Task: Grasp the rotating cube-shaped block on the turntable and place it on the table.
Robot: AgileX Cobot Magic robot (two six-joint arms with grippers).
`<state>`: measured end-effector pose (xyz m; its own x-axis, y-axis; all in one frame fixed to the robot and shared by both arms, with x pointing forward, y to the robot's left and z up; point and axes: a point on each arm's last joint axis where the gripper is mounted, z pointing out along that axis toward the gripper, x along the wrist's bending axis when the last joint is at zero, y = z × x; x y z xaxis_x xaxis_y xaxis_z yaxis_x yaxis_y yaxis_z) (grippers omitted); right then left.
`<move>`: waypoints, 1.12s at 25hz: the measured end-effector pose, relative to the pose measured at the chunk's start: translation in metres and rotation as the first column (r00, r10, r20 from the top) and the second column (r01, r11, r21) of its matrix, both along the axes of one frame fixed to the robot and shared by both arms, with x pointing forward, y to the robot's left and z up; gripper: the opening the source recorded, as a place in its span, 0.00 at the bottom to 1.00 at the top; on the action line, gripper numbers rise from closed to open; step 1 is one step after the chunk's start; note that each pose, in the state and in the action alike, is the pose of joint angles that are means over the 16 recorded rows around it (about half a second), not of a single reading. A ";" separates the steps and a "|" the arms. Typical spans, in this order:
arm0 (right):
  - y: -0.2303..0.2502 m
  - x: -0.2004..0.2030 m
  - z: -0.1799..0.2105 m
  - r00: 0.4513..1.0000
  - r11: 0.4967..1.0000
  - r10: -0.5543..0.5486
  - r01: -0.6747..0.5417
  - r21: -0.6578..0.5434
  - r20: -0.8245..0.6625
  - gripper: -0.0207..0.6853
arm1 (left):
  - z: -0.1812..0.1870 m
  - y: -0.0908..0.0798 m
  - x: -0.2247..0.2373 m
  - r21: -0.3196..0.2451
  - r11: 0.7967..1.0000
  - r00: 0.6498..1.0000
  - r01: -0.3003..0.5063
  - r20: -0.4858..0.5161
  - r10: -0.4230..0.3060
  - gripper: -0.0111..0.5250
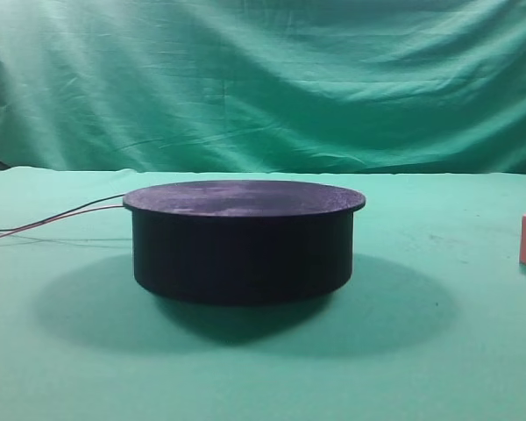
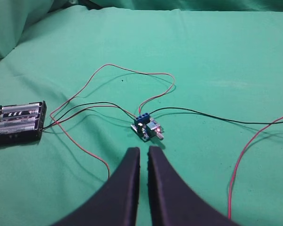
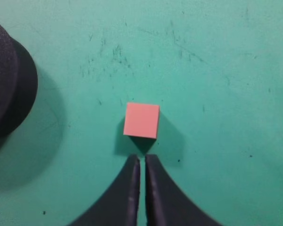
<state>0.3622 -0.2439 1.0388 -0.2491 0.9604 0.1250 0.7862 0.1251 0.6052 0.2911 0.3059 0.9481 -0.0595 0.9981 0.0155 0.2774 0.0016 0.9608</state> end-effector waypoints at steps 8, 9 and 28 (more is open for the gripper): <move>-0.009 -0.017 0.006 0.994 1.000 0.015 -0.017 0.019 0.112 0.03 | 0.000 0.000 0.000 0.000 1.000 1.000 0.000 0.000 0.000 0.02; -0.009 -0.018 0.006 0.992 1.000 0.021 -0.023 0.011 0.126 0.03 | 0.000 0.000 0.000 0.000 1.000 1.000 0.000 0.000 0.000 0.02; -0.048 -0.062 -0.060 0.849 0.989 -0.123 0.145 -0.002 0.514 0.03 | 0.000 0.000 0.000 0.000 1.000 1.000 0.000 0.000 0.000 0.02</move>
<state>0.2997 -0.2919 0.9784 -0.1356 0.9905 -0.0230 0.3776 0.0731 0.9231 0.2911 0.3059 0.9481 -0.0595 0.9981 0.0155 0.2774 0.0016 0.9608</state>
